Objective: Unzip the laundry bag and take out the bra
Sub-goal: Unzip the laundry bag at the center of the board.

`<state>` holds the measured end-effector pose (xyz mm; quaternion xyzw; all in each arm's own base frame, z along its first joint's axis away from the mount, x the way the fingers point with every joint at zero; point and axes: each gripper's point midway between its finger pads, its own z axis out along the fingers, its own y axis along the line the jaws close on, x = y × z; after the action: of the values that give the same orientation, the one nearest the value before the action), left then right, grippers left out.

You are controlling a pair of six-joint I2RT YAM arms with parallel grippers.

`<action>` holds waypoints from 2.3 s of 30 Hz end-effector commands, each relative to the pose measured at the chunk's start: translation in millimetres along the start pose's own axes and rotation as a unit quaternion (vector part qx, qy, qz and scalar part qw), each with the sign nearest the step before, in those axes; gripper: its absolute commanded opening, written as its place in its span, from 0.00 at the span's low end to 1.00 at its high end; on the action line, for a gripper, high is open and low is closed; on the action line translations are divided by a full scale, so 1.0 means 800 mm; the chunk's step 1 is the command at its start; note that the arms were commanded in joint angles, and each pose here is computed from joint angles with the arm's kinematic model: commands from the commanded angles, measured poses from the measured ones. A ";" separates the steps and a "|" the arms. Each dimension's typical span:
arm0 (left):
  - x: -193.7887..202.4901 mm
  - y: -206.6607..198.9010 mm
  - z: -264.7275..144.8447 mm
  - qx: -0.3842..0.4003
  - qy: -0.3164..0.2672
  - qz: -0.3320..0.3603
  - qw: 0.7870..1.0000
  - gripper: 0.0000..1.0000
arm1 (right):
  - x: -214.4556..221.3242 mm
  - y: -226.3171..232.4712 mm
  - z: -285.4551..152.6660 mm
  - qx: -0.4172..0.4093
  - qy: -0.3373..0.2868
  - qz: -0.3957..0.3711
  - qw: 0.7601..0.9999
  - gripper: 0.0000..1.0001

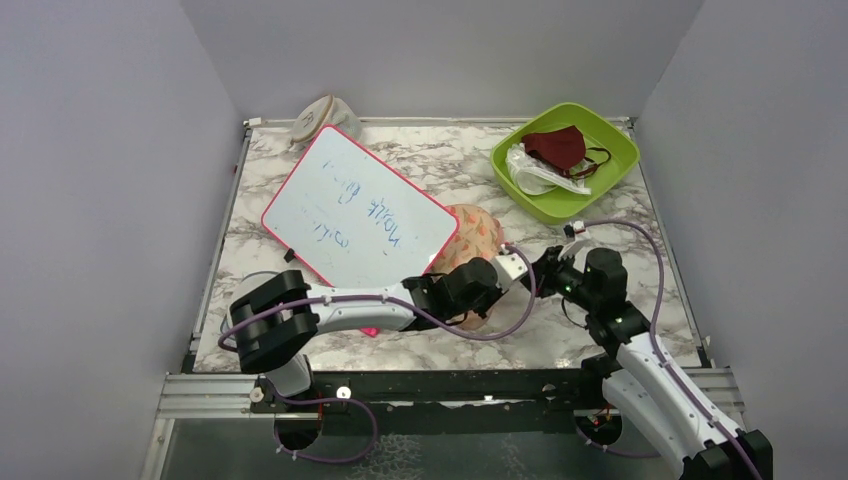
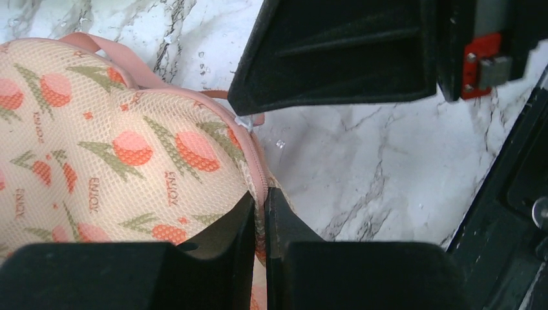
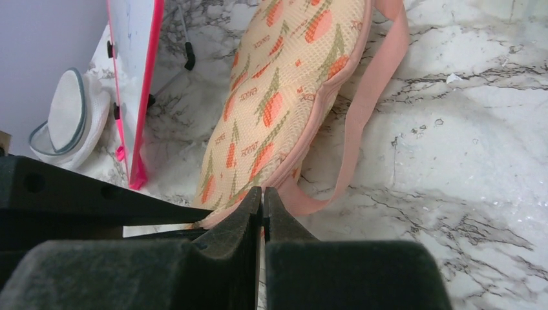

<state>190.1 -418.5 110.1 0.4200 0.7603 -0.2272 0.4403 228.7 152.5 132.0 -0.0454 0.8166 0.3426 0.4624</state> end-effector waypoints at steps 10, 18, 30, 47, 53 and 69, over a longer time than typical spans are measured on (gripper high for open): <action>-0.021 -0.043 -0.065 0.139 -0.065 0.080 0.985 0.00 | -0.048 -0.008 0.030 -0.036 -0.156 -0.041 0.986 0.01; -0.009 -0.054 -0.079 0.174 -0.065 0.100 0.978 0.00 | -0.051 -0.033 0.061 -0.017 -0.177 -0.041 0.983 0.01; 0.013 -0.055 -0.105 0.188 -0.057 0.099 0.975 0.00 | -0.080 -0.049 0.089 0.002 -0.211 -0.071 0.975 0.01; 0.002 -0.004 -0.123 0.079 -0.106 0.053 0.990 0.00 | -0.035 0.014 0.055 -0.078 -0.037 -0.034 0.996 0.41; 0.000 0.001 -0.138 0.082 -0.143 0.051 0.985 0.00 | -0.014 0.019 0.024 -0.109 -0.098 -0.088 0.985 0.58; -0.013 0.015 -0.164 0.070 -0.186 0.043 0.979 0.00 | 0.022 0.042 0.024 -0.233 -0.128 -0.164 0.950 0.57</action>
<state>138.6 -323.4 170.8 0.4493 0.6442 -0.3210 0.5293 227.5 193.8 120.2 -0.2039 0.6669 0.4506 0.5574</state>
